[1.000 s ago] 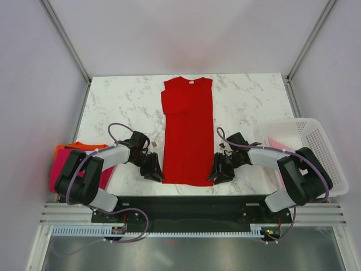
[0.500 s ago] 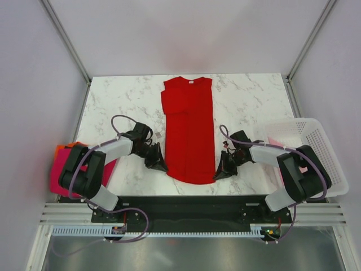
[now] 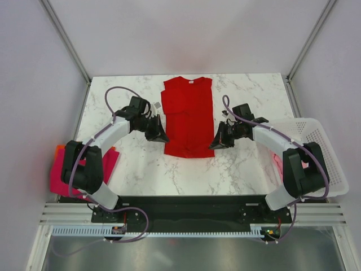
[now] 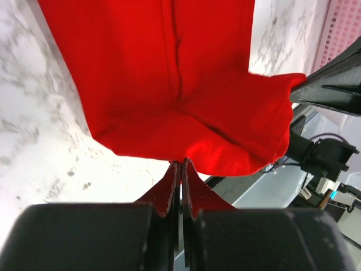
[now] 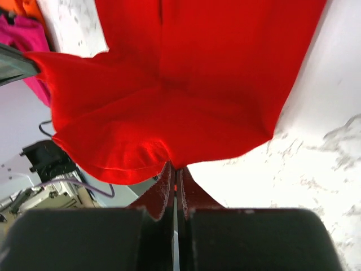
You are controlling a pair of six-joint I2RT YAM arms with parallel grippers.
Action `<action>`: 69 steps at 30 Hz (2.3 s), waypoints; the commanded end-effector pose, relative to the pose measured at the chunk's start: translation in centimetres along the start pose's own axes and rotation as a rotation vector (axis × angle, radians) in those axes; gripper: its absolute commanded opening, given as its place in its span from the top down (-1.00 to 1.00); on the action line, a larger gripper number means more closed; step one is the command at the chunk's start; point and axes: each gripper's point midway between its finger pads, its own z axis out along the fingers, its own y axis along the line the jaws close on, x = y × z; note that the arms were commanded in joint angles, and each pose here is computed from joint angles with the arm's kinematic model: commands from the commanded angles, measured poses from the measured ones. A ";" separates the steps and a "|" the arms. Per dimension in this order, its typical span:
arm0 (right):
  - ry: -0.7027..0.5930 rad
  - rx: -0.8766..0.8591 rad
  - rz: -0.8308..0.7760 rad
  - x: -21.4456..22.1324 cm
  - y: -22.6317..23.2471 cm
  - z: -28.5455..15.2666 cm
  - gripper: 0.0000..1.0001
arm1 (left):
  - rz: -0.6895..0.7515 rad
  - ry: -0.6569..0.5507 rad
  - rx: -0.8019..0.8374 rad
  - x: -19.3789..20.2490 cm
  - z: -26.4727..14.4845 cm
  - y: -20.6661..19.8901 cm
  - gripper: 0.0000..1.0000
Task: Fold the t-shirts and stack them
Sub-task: Fold the tshirt
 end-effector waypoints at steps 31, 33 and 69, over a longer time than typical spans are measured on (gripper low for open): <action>-0.160 0.017 -0.093 -16.1 -1.7 5.2 0.98 | 0.107 -0.091 -0.150 -11.8 4.3 4.1 0.95; -0.162 0.025 -0.098 -16.4 -2.1 5.4 0.88 | 0.115 -0.098 -0.153 -12.2 4.5 4.2 0.72; -0.031 0.028 0.167 -5.5 -6.9 4.3 -0.08 | -0.296 0.104 0.097 -2.8 4.0 5.1 -0.14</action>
